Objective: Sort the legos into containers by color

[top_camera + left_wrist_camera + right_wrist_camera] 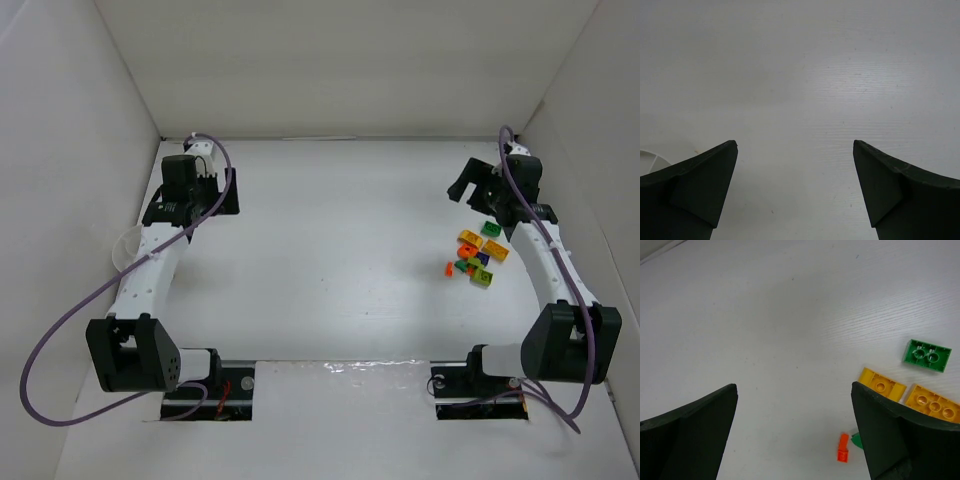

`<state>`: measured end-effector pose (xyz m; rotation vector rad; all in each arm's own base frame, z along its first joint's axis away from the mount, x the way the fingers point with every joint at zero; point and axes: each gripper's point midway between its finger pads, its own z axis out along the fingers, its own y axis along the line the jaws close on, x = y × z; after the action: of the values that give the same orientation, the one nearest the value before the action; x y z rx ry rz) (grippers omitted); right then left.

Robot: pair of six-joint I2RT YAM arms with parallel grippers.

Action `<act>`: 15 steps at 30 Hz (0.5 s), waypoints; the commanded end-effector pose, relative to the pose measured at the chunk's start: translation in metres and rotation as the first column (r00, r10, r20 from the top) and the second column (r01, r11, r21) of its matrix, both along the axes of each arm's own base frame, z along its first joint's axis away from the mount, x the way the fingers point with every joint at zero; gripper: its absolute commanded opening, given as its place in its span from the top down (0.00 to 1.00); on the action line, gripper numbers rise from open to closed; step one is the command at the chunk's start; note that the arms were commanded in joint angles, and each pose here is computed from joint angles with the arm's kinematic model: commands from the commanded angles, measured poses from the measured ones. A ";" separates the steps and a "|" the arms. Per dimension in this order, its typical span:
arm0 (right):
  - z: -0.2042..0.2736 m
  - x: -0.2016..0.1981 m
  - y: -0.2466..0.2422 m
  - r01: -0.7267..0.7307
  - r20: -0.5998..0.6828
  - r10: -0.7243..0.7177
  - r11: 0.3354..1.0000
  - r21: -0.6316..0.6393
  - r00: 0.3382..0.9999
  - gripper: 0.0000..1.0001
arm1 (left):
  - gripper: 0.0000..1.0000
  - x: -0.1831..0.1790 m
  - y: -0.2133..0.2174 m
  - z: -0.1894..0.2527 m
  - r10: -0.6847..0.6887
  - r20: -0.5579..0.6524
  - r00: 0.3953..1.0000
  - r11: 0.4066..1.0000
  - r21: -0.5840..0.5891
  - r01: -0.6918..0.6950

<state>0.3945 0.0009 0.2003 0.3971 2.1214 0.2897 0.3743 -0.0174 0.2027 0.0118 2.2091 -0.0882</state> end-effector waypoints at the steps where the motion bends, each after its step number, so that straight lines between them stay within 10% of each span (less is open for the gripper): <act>1: 0.006 0.002 -0.006 -0.011 0.020 0.013 0.998 -0.065 1.000 0.00 | 0.00 0.000 -0.003 0.016 -0.037 0.053 0.998 0.999 0.003 0.037; 15: -0.022 -0.024 -0.081 -0.013 -0.106 -0.015 0.966 -0.259 0.994 0.02 | 0.00 0.011 -0.050 0.062 -0.276 0.137 0.951 0.944 0.224 0.242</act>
<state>0.3768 -0.0714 0.1829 0.3283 2.1813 0.0132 0.3761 -0.0646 0.2350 0.3676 2.1068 -0.0680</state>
